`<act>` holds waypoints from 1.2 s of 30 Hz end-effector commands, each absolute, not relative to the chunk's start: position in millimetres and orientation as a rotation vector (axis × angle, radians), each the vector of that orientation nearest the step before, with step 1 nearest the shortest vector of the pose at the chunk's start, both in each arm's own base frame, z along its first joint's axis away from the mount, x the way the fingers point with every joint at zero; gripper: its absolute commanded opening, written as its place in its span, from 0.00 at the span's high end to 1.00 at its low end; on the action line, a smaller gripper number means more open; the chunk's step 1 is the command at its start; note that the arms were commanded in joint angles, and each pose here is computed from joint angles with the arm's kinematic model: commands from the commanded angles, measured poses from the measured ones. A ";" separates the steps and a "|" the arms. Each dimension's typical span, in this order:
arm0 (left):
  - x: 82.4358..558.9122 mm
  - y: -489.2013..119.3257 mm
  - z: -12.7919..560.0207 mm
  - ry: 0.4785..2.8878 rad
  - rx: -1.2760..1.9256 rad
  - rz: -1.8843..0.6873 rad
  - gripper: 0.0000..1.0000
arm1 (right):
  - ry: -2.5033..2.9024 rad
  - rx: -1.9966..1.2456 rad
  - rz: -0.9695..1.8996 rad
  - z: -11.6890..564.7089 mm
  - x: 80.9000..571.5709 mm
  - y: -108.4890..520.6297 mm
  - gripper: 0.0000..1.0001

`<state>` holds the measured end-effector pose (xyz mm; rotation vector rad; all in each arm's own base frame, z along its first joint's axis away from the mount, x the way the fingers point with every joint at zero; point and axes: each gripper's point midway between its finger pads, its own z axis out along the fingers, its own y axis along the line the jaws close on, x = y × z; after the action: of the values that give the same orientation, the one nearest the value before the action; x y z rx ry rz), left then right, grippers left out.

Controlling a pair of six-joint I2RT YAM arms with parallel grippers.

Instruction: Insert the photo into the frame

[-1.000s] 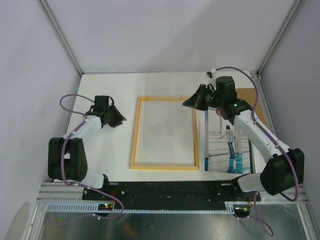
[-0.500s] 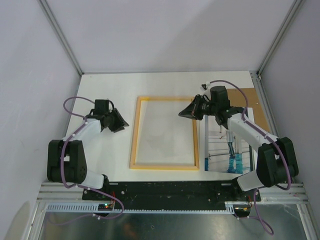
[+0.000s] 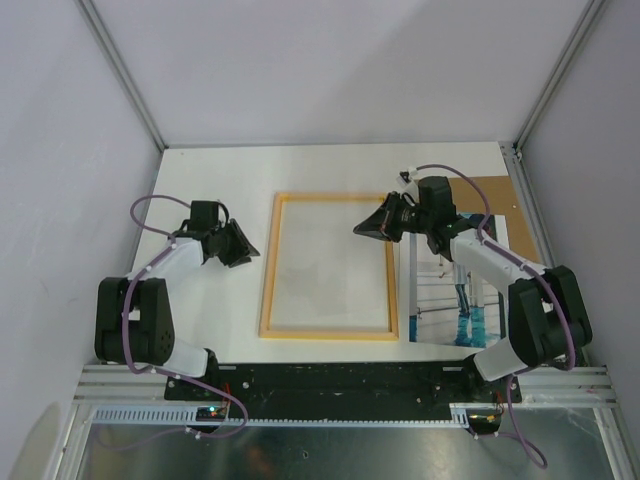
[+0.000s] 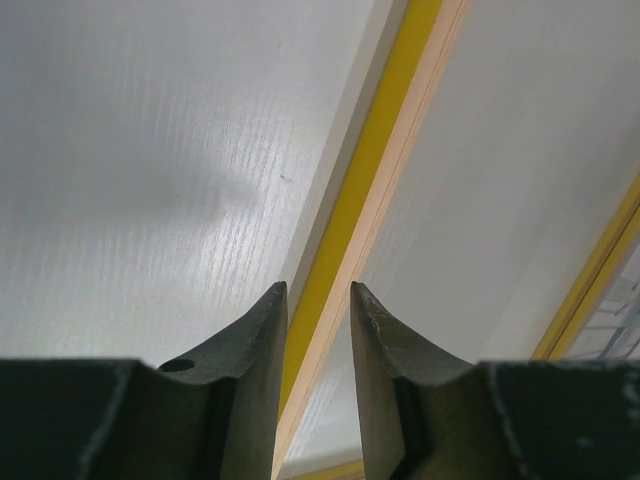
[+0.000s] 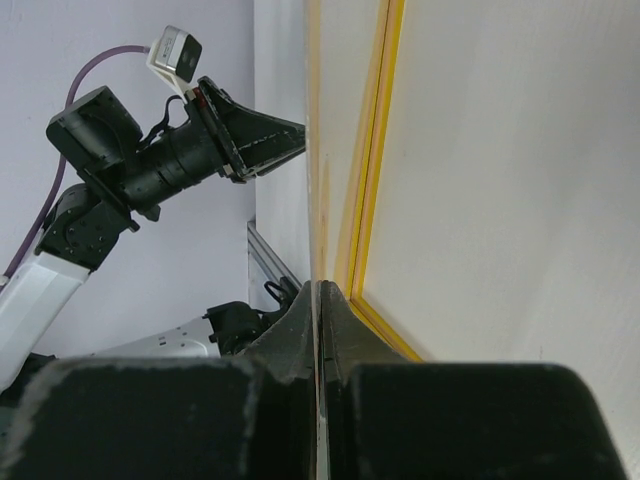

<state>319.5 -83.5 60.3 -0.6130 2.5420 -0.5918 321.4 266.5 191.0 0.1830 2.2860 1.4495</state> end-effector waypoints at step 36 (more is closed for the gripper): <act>318.7 -86.2 52.0 2.566 -0.566 -0.611 0.66 | 2.313 0.094 1.562 167.7 322.3 280.4 1.00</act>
<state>317.3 -85.6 53.4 -0.6105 2.5687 -0.6035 322.1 279.3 164.8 0.1472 2.3398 1.5283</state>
